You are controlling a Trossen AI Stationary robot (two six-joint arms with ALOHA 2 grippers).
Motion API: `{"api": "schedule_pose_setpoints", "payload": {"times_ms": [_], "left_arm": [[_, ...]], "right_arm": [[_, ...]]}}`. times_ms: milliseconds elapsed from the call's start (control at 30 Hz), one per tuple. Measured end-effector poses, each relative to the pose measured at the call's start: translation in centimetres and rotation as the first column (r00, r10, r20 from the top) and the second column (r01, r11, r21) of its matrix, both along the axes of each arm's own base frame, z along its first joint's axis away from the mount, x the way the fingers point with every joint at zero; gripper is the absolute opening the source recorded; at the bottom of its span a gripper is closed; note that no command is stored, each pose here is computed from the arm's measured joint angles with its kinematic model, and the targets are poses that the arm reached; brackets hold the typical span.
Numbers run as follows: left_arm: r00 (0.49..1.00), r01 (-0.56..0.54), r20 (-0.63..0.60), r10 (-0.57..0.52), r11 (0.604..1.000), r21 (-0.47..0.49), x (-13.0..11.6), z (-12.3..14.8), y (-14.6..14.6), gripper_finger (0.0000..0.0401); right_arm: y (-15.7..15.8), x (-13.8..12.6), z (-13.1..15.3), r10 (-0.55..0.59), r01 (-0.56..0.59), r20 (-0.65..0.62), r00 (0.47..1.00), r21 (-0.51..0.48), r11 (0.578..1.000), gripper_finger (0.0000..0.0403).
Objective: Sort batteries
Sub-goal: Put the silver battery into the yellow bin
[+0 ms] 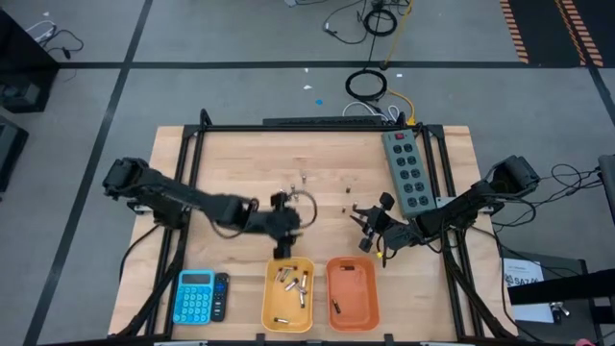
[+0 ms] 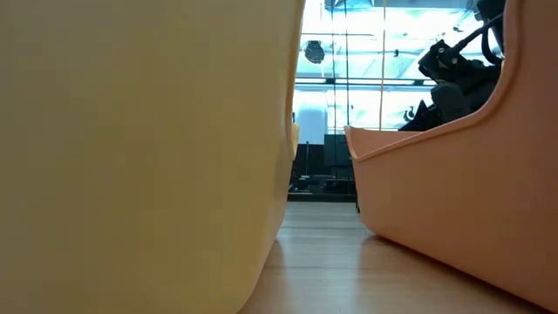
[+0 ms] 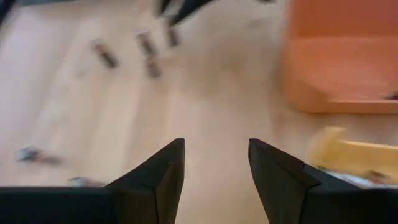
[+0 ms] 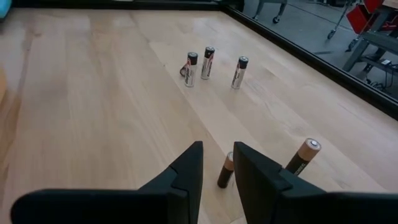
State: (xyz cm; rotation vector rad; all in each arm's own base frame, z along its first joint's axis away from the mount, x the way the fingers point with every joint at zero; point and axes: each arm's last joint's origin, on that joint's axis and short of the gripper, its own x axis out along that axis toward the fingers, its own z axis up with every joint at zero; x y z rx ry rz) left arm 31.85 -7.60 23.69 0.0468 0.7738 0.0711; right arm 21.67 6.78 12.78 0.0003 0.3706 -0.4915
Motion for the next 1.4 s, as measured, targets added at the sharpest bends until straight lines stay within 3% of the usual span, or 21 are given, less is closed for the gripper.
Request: {"api": "schedule_pose_setpoints", "payload": {"times_ms": [200,433,600,900,1200,1400], "left_arm": [[0.993,-0.072,-0.087,0.078,0.995,0.076,0.3,-0.5,5.1,0.0188],[0.977,0.127,-0.192,-0.091,0.975,0.184,0.0,-0.8,7.8,0.0188],[0.969,0.165,-0.213,-0.126,0.97,0.178,0.1,-1.2,9.3,0.0189],[0.936,0.205,-0.317,-0.151,0.968,0.146,1.2,-4.6,10.1,0.0189],[0.942,0.215,-0.297,-0.156,0.961,0.176,2.0,-5.3,11.1,0.0189],[0.948,0.185,-0.286,-0.141,0.974,0.134,1.9,-5.6,12.8,0.0189]], "right_arm": [[0.0,-0.1,-0.1,0.004,-0.004,-0.016,1.0,-0.005,1.0,0.0079],[0.0,-0.2,-0.3,0.004,-0.005,-0.033,0.999,-0.012,1.0,0.0079],[0.0,-0.1,-0.2,0.005,-0.005,-0.021,1.0,-0.008,1.0,0.0079],[0.0,0.0,0.0,0.007,-0.007,-0.011,1.0,-0.01,1.0,0.0079],[0.0,-0.1,-0.1,0.007,-0.007,-0.021,1.0,-0.014,1.0,0.0079],[-0.1,0.0,-0.1,0.002,-0.002,-0.018,1.0,-0.015,1.0,0.0079]]}}
